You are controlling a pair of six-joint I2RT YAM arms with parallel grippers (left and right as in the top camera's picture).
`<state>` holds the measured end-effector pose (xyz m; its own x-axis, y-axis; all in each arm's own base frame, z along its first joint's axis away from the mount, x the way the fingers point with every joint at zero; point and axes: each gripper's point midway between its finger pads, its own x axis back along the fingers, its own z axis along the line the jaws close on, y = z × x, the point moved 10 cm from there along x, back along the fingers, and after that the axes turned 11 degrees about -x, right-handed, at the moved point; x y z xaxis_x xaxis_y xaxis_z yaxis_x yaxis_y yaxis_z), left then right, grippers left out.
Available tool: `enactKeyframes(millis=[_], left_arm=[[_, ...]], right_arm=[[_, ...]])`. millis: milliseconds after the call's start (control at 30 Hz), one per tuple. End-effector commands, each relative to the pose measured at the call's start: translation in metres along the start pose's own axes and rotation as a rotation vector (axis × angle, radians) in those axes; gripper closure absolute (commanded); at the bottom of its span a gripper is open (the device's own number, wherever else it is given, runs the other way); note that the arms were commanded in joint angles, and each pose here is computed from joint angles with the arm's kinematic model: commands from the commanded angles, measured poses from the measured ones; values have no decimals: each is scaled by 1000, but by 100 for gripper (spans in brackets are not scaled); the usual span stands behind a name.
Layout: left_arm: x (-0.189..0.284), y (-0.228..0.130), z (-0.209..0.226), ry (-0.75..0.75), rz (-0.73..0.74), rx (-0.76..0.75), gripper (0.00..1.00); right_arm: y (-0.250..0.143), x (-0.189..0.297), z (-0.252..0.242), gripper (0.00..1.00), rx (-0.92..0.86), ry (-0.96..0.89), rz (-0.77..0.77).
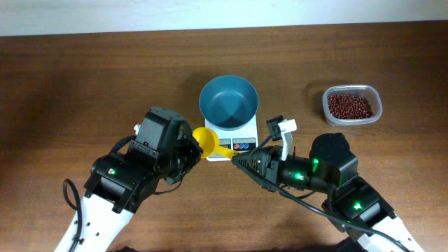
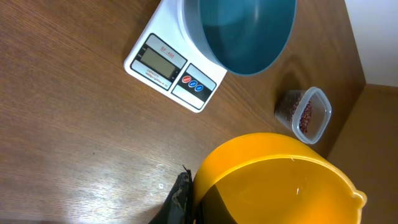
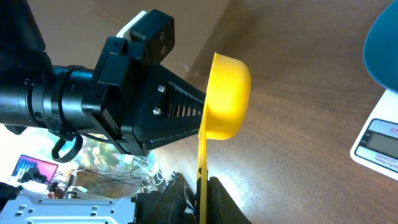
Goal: Scoop item into bowl and weigh 50g on scale
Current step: 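Close the right gripper on the scoop handle and release the left gripper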
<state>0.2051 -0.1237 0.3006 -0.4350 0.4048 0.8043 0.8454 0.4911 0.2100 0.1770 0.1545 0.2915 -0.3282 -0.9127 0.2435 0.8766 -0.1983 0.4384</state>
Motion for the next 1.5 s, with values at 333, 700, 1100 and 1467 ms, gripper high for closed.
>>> enactKeyframes(millis=[333,700,1100,1467], left_arm=[[2,-1,0,7,-6,-14,100],[2,-1,0,6,-5,-17,100],[2,-1,0,6,-5,-17,100],[17,8,-19,-81,-62,-105,44]], right_arm=[[6,2,8,70,31,6,-41],[6,2,8,96,32,6,-41],[1,3,-2,96,25,-71,-32],[6,6,-19,96,44,-255,-139]])
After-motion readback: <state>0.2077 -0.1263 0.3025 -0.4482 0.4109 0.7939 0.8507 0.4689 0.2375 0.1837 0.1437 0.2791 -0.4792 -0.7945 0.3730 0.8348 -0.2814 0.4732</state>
